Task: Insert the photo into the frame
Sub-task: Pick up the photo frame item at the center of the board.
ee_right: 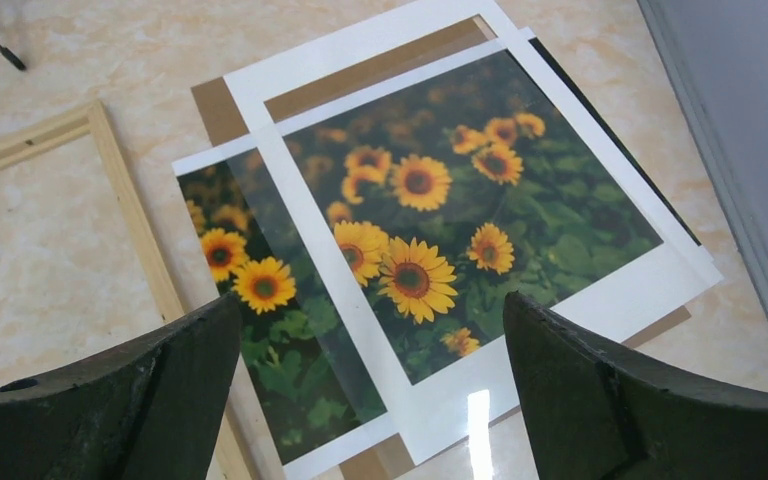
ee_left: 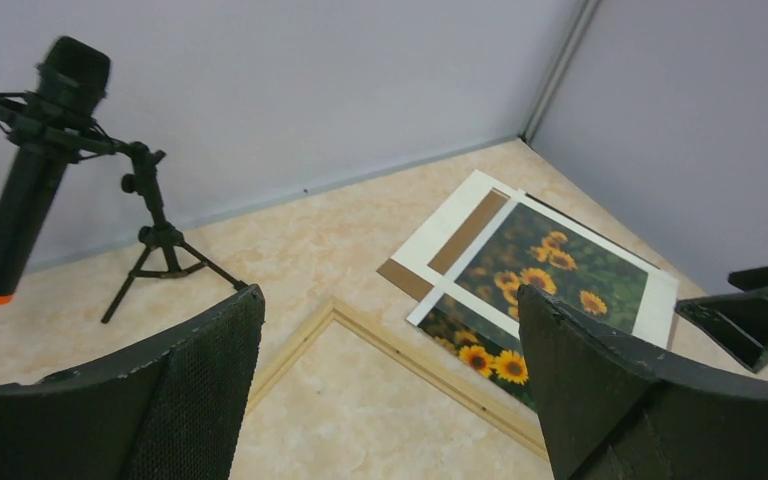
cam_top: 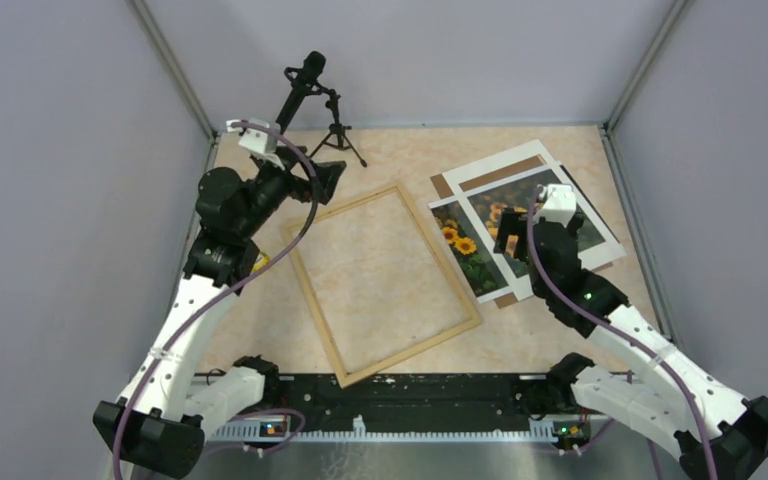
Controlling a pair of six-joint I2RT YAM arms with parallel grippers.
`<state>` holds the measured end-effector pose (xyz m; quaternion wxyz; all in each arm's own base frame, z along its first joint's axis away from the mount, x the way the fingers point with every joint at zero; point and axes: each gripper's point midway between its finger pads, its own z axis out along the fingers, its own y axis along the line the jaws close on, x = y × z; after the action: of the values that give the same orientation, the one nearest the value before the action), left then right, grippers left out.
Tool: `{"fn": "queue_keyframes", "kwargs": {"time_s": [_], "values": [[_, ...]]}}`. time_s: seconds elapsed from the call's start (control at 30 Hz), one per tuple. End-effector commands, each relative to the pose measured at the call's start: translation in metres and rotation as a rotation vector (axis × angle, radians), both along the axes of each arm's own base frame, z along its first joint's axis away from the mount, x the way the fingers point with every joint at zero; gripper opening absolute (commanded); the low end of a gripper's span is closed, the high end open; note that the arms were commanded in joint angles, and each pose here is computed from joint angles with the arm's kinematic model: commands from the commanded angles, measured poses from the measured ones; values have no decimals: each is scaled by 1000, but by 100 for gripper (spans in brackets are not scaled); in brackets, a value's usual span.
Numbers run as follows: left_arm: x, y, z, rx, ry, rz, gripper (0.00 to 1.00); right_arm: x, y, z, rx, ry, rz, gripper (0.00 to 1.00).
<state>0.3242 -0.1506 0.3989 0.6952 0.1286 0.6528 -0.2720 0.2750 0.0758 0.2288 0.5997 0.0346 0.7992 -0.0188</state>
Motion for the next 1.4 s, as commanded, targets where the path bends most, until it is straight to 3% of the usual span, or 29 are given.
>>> {"fn": "queue_keyframes", "kwargs": {"time_s": [0.0,0.07,0.13,0.27,0.53,0.63,0.77,0.9,1.0,1.07,1.2,1.37], "values": [[-5,-21,-9,15,6,-107,98,11,12,-8,29,13,-5,95],[-7,-27,-12,13,20,-128,98,15,19,-24,6,72,7,91],[-6,-33,-18,13,39,-139,99,19,28,-40,-14,137,29,98],[-5,-48,-30,23,101,-189,98,28,33,-75,-23,267,-5,99],[-9,-71,-46,17,171,-260,98,34,31,-131,268,503,20,99],[-9,-76,-51,18,191,-274,98,31,10,-139,441,513,-27,99],[-10,-86,-63,18,252,-312,99,22,-42,-140,648,458,-213,99],[-12,-99,-76,5,318,-369,98,-1,-103,-143,756,359,-444,99],[-16,-112,-89,-8,384,-421,98,-15,-135,-141,751,279,-561,99],[-18,-122,-100,-15,438,-458,98,-16,-144,-139,711,257,-560,99],[-27,-150,-130,-39,583,-532,98,-2,-124,-140,688,302,-361,99],[-53,-211,-174,-135,805,-634,98,0,-114,-158,687,394,-286,99]]}}
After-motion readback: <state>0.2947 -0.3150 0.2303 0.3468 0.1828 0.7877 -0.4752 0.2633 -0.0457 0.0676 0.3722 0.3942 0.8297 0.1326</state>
